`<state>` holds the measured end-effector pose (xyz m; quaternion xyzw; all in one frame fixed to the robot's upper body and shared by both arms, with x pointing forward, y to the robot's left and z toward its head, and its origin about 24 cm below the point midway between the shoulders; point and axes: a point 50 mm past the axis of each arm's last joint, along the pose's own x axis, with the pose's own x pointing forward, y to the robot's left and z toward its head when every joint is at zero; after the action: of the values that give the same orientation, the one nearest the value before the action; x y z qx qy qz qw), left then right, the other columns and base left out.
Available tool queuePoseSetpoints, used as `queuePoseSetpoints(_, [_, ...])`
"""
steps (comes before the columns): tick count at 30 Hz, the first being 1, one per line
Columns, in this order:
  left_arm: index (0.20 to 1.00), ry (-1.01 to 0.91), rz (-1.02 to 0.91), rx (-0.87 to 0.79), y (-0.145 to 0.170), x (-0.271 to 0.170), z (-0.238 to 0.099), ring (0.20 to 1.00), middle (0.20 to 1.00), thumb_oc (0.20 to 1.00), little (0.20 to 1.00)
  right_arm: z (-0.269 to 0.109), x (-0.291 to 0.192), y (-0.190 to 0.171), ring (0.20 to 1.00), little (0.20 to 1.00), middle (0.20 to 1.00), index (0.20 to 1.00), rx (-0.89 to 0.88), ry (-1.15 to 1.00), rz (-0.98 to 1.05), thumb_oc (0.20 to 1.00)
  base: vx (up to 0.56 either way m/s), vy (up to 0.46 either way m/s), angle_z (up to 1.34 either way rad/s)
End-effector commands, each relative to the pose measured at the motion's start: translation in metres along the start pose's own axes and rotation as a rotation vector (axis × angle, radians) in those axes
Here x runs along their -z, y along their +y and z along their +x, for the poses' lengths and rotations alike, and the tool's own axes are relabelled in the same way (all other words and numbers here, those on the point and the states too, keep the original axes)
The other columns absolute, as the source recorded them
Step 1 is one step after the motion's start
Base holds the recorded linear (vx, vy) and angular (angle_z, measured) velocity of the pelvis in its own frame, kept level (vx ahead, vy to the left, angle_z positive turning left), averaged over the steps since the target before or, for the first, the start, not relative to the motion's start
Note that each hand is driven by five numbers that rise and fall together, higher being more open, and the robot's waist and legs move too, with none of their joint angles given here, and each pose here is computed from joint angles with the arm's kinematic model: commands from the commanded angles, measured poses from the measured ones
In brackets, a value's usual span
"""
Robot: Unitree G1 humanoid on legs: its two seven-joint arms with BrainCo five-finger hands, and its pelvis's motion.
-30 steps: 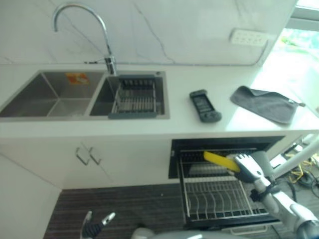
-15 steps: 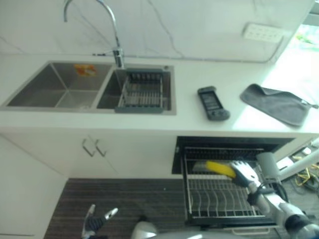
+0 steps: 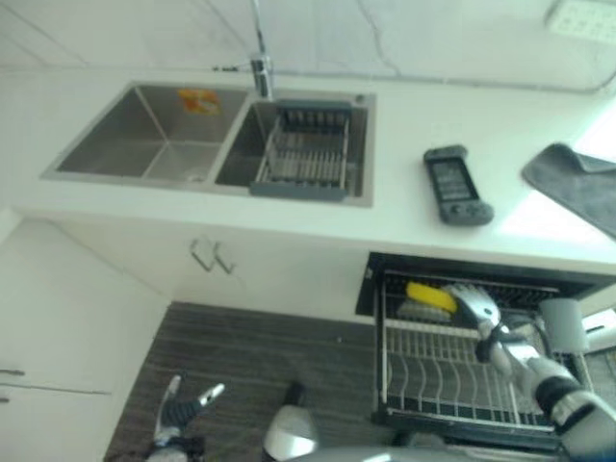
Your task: Place the dishes in the dishwasher.
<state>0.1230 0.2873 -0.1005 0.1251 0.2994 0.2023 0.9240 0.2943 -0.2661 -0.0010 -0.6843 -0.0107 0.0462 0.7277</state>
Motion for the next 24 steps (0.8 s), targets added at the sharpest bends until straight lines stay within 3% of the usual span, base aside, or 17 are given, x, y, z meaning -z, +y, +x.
queuePoseSetpoints(1, [1.0,-0.145,-0.025,0.007,0.003,-0.033,0.015,1.0,1.0,1.0,1.0,0.029,0.007,-0.054,0.2,0.2,0.2,0.2,0.193,0.004,-0.022,0.2,-0.22,0.026,0.11])
queuePoseSetpoints(4, [1.0,-0.195,-0.085,0.008,-0.003,-0.048,0.017,1.0,1.0,1.0,1.0,0.034,0.018,-0.071,0.2,0.2,0.2,0.2,0.206,0.041,-0.073,0.2,-0.16,0.037,0.01])
queuePoseSetpoints(13, [1.0,-0.23,-0.13,0.013,-0.009,-0.058,0.018,1.0,1.0,1.0,1.0,0.031,0.025,-0.069,0.2,0.2,0.2,0.2,0.197,0.059,-0.151,0.2,-0.06,0.019,-0.02])
queuePoseSetpoints(20, [1.0,-0.248,-0.159,0.013,-0.011,-0.064,0.02,1.0,1.0,1.0,1.0,0.031,0.007,-0.046,0.2,0.2,0.2,0.2,0.125,-0.009,-0.188,0.2,-0.01,0.008,-0.03])
queuePoseSetpoints(24, [1.0,-0.258,-0.167,0.023,-0.016,-0.066,0.021,1.0,1.0,1.0,1.0,0.024,0.005,-0.02,0.2,0.2,0.2,0.2,0.025,0.108,-0.185,0.2,0.0,0.0,0.0])
